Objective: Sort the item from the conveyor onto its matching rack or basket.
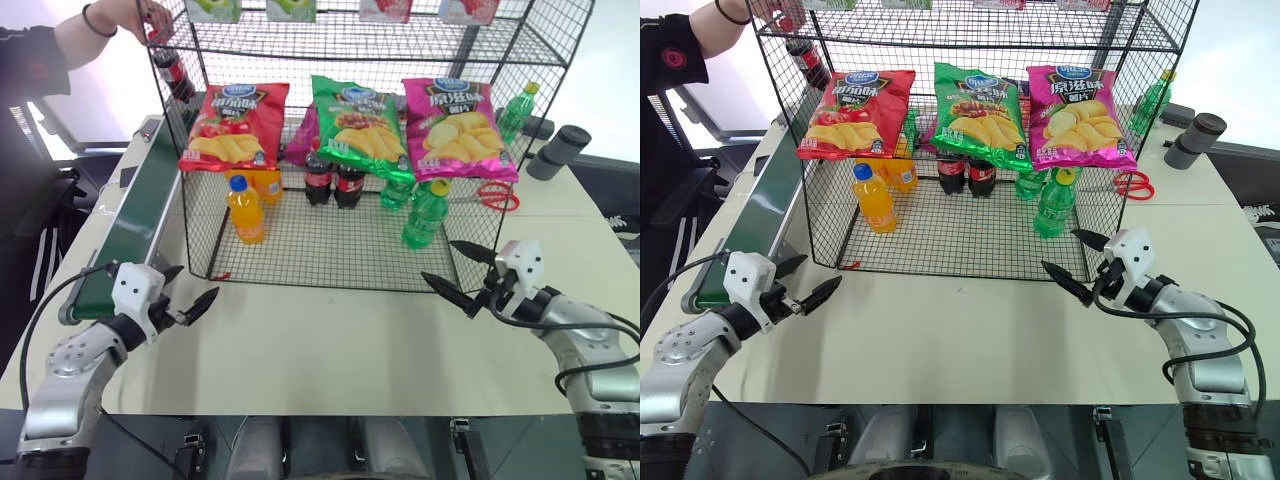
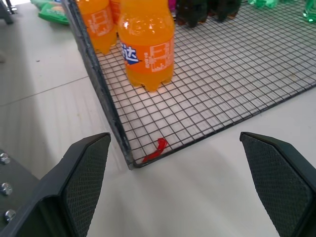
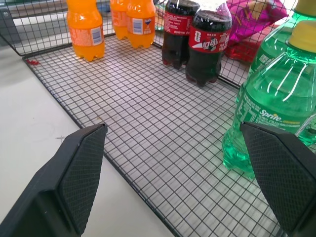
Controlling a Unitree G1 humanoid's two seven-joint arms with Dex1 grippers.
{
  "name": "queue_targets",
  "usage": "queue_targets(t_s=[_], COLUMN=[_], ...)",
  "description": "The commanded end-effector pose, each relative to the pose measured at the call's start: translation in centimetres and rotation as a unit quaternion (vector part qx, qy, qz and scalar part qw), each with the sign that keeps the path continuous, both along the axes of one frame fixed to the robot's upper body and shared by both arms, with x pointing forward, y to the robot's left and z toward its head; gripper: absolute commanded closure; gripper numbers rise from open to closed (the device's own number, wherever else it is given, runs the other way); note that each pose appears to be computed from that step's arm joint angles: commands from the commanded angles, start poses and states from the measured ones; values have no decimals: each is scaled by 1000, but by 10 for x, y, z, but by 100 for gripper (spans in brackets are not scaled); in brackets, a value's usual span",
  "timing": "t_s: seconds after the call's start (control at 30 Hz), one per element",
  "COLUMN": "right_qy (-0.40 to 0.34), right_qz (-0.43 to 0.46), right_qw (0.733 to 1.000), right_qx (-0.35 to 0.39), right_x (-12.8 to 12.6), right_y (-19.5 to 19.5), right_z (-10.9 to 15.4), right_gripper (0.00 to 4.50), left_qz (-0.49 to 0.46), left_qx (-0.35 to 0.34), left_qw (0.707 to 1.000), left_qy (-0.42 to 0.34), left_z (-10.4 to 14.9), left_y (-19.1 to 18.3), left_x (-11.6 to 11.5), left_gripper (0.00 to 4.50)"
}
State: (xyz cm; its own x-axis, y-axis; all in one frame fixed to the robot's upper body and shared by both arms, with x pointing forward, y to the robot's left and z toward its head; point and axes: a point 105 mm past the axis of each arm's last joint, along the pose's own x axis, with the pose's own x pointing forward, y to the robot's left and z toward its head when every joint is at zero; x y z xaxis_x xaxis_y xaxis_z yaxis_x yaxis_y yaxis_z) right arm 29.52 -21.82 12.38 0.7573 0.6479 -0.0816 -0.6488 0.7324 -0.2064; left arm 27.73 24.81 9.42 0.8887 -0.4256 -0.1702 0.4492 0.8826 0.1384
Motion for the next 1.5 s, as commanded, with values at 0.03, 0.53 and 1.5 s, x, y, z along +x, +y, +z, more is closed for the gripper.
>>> queue_targets(t_s=[0.03, 0.53, 1.5], right_qy=[-24, -40, -24], right_qz=[2, 22, 86], right_qw=[1000, 998, 993], right_qx=[3, 32, 74], right_x=[2, 6, -11], right_y=[3, 24, 111], right_z=[10, 21, 16], right_gripper=[2, 2, 2], left_qz=[27, 267, 356], left_qx=[-22, -75, -89], left_qw=[998, 950, 917], left_qy=[-60, -144, -160], left_z=[28, 40, 26], left_y=[12, 87, 99], left_x=[2, 12, 26], left_gripper=[0, 0, 0])
